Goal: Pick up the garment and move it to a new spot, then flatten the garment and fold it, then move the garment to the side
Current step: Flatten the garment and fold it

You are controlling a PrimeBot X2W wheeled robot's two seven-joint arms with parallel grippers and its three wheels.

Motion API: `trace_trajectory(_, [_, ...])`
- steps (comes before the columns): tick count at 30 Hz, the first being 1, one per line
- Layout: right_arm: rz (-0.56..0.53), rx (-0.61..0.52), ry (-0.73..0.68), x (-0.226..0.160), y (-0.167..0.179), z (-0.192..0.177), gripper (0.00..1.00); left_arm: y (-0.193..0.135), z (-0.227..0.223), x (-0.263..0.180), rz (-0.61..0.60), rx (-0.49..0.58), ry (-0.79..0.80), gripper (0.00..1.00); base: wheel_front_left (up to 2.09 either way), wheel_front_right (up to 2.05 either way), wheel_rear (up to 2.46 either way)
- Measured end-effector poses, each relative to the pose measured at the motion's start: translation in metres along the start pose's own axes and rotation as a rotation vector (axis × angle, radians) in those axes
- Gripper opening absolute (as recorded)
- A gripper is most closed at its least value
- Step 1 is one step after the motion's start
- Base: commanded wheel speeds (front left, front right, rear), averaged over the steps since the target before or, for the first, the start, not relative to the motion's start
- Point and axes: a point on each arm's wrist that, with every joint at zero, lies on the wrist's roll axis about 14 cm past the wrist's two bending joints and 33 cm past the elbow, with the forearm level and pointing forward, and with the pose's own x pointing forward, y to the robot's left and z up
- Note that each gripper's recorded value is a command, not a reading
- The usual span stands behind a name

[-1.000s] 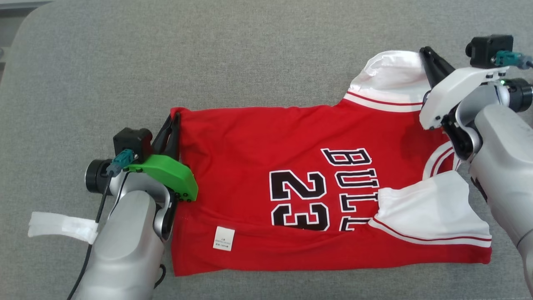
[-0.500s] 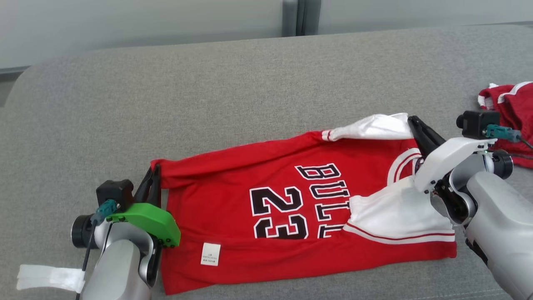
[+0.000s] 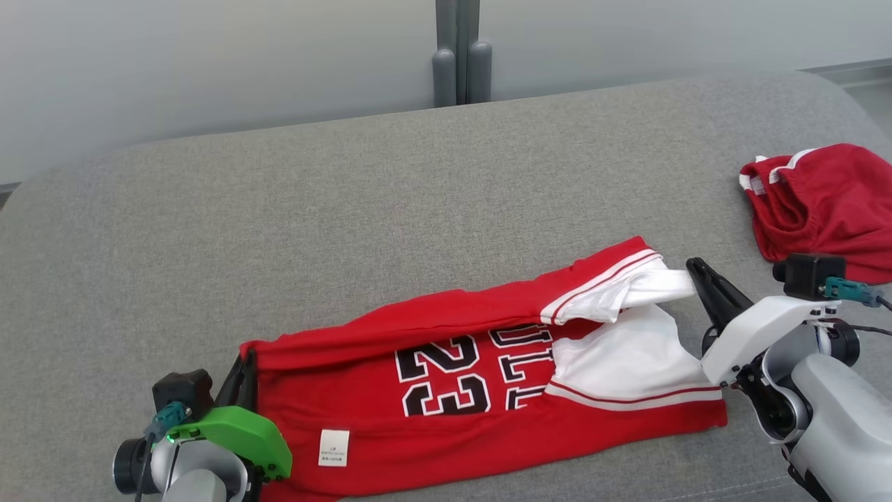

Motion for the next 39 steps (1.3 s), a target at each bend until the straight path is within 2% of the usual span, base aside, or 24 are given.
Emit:
trace_trajectory(9, [-0.02,0.039,-0.03,-0.02,-0.002,0.003,0.0,0.002,-0.008,-0.013,0.01,0.0,0.011,0.0,0.0,0.0,0.0])
trace_trajectory(21, [-0.044,0.082,0.05,-0.038,-0.001,-0.03,0.0,0.0,-0.021,-0.025,0.009,0.002,0.038,0.0,0.0,0.0,0.0])
trace_trajectory(22, [-0.046,0.074,0.071,-0.04,-0.002,-0.035,0.12,0.0,-0.022,-0.026,0.007,0.004,0.041,0.43,0.0,0.0,0.0])
trace_trajectory(23, [-0.048,0.068,0.082,-0.041,-0.002,-0.038,1.0,-0.001,-0.023,-0.026,0.007,0.004,0.043,1.0,0.0,0.0,0.0])
trace_trajectory(30, [-0.092,0.094,0.061,-0.05,-0.014,-0.04,1.0,0.012,-0.02,-0.038,0.059,0.01,0.009,1.0,0.0,0.0,0.0])
trace_trajectory(34, [-0.121,0.069,0.026,-0.054,-0.026,-0.033,1.0,0.021,-0.015,-0.051,0.097,0.027,-0.026,1.0,0.0,0.0,0.0])
trace_trajectory(39, [-0.1,0.037,0.01,-0.046,-0.017,-0.029,1.0,0.032,-0.003,-0.061,0.138,0.026,-0.074,1.0,0.0,0.0,0.0])
